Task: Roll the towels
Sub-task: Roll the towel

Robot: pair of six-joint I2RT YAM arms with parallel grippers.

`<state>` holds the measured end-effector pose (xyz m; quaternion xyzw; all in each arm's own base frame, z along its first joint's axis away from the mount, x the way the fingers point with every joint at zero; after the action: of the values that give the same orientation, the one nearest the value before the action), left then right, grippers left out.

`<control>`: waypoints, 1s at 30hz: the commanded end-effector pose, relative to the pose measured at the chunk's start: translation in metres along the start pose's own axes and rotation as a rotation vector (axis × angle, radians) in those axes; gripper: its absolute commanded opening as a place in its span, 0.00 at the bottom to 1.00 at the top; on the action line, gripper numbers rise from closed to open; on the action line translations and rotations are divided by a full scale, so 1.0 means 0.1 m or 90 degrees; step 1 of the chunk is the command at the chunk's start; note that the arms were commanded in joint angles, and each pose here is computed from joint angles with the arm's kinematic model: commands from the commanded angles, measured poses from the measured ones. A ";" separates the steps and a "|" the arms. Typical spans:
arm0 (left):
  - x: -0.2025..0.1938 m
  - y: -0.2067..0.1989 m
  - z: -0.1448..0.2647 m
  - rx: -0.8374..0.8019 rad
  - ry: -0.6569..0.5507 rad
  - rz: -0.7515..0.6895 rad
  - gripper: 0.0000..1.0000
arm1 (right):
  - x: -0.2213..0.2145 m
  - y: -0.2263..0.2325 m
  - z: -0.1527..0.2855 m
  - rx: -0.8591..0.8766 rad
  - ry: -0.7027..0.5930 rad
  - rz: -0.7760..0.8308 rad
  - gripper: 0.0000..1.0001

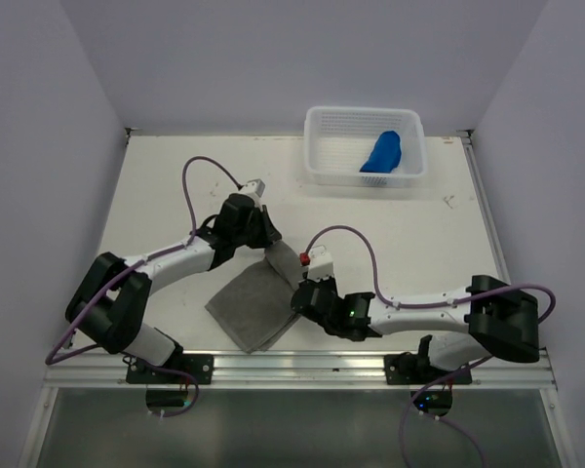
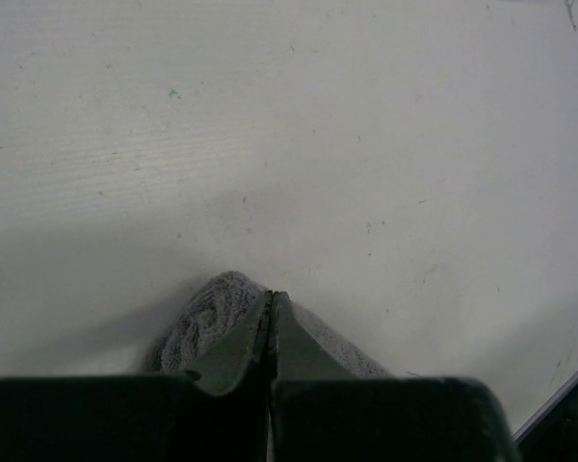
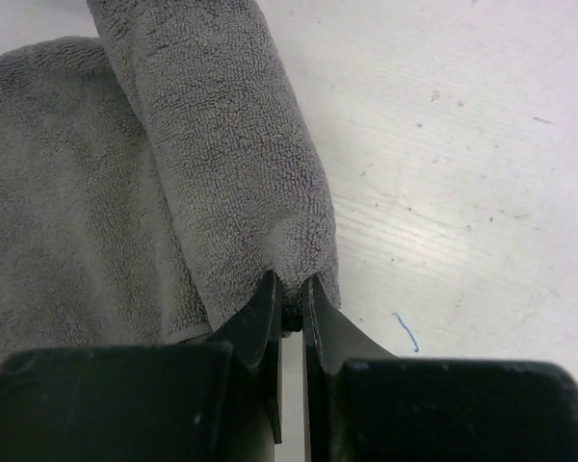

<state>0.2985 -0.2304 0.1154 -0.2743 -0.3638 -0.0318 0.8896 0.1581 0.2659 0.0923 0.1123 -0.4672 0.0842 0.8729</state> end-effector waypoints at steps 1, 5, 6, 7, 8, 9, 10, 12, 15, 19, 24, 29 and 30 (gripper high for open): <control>0.25 -0.17 0.13 -0.037 -0.034 -0.009 0.00 | 0.18 -0.08 0.03 -0.087 -0.076 0.055 0.00; 0.25 -0.28 0.22 -0.078 -0.036 0.010 0.00 | 0.22 0.06 0.14 -0.134 -0.127 0.122 0.00; 0.25 -0.31 0.24 -0.088 -0.035 0.014 0.00 | 0.22 0.08 0.16 -0.149 -0.133 0.137 0.00; 0.24 -0.32 0.25 -0.095 -0.035 0.024 0.00 | 0.13 0.04 0.15 -0.177 -0.126 0.189 0.00; 0.24 -0.35 0.27 -0.104 -0.036 0.025 0.00 | 0.14 0.17 0.20 -0.167 -0.140 0.187 0.00; 0.24 -0.38 0.29 -0.113 -0.034 0.025 0.00 | 0.14 0.19 0.22 -0.175 -0.154 0.203 0.00; 0.22 -0.39 0.29 -0.115 -0.031 0.026 0.00 | 0.08 0.20 0.21 -0.182 -0.150 0.228 0.00; 0.18 -0.45 0.31 -0.122 -0.028 0.022 0.00 | 0.04 0.28 0.23 -0.175 -0.153 0.237 0.00; 0.02 -0.49 0.31 -0.126 -0.012 0.019 0.00 | -0.03 0.36 0.22 -0.174 -0.153 0.269 0.00; -0.31 -0.40 0.28 -0.113 0.019 0.025 0.00 | -0.12 0.40 0.20 -0.181 -0.146 0.303 0.00; -0.61 -0.27 0.26 -0.093 0.042 0.033 0.00 | -0.14 0.42 0.20 -0.173 -0.138 0.303 0.00; -0.82 -0.10 0.20 -0.062 0.066 0.036 0.00 | -0.15 0.44 0.21 -0.152 -0.123 0.295 0.00; -0.83 -0.08 0.19 -0.053 0.063 0.034 0.00 | -0.17 0.44 0.21 -0.143 -0.111 0.288 0.00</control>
<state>0.2244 -0.2423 0.0861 -0.3341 -0.3053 -0.0426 0.8907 0.1211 0.2955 0.0827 -0.1154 -0.5512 0.2368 0.7917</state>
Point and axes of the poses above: each gripper's point midway between its finger pads, its own z axis back along the fingers, its own y axis along the line the jaws close on, x = y × z, the point moved 4 cm from there along z, back along the fingers, and after that the axes turned 5 degrees about -z, right-handed, at the moved point
